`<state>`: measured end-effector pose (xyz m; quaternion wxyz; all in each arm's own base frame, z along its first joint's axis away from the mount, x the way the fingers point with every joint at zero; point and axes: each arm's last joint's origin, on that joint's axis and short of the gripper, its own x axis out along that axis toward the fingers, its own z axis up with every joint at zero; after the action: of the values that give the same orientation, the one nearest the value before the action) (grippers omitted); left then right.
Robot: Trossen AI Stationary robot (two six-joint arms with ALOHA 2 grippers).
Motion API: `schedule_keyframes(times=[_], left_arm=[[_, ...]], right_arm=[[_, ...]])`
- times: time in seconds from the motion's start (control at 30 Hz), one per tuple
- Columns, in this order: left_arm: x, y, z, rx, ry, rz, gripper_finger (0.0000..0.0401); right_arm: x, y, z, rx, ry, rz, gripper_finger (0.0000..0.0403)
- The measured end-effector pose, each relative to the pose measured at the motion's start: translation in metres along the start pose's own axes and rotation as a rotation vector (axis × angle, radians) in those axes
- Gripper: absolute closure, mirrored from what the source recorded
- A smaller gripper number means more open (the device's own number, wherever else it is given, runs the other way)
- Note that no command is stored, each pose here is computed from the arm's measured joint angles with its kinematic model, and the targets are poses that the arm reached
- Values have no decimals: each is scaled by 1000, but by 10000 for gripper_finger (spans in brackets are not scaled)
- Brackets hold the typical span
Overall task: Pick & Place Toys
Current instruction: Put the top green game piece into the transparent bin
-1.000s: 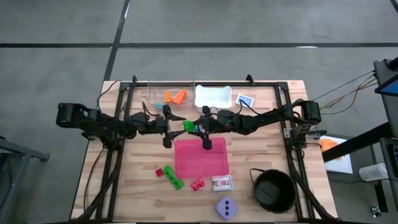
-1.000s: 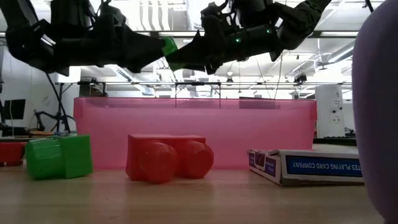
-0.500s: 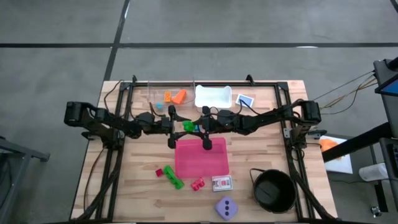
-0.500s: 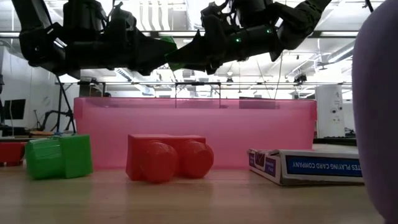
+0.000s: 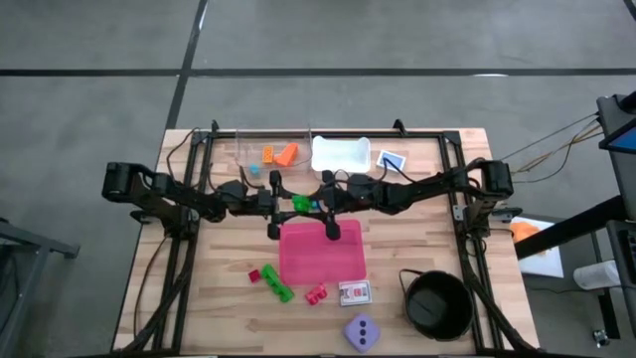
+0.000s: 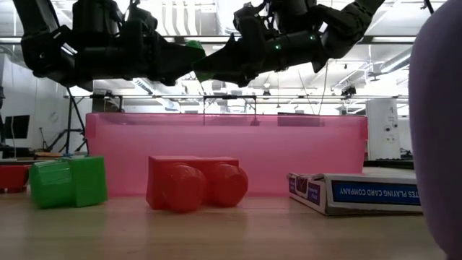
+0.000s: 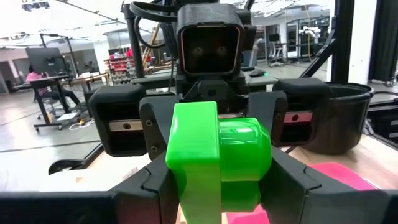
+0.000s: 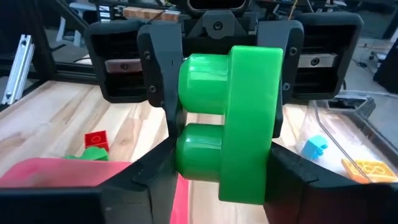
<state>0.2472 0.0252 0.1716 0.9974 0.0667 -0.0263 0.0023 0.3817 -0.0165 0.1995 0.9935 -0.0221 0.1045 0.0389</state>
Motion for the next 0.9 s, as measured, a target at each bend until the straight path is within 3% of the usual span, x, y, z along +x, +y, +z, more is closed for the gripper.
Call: schedule_keyframes(times=[0.33, 0.57, 0.9], left_arm=[[0, 0, -1, 6, 12, -4, 232], [-3, 0, -1, 7, 6, -3, 232], [-11, 0, 12, 18, 42, -12, 232]], right_arm=[[0, 0, -3, 10, 39, -1, 110], [-3, -4, -11, -20, 62, -11, 102], [-27, -9, -30, -46, -129, -14, 101]])
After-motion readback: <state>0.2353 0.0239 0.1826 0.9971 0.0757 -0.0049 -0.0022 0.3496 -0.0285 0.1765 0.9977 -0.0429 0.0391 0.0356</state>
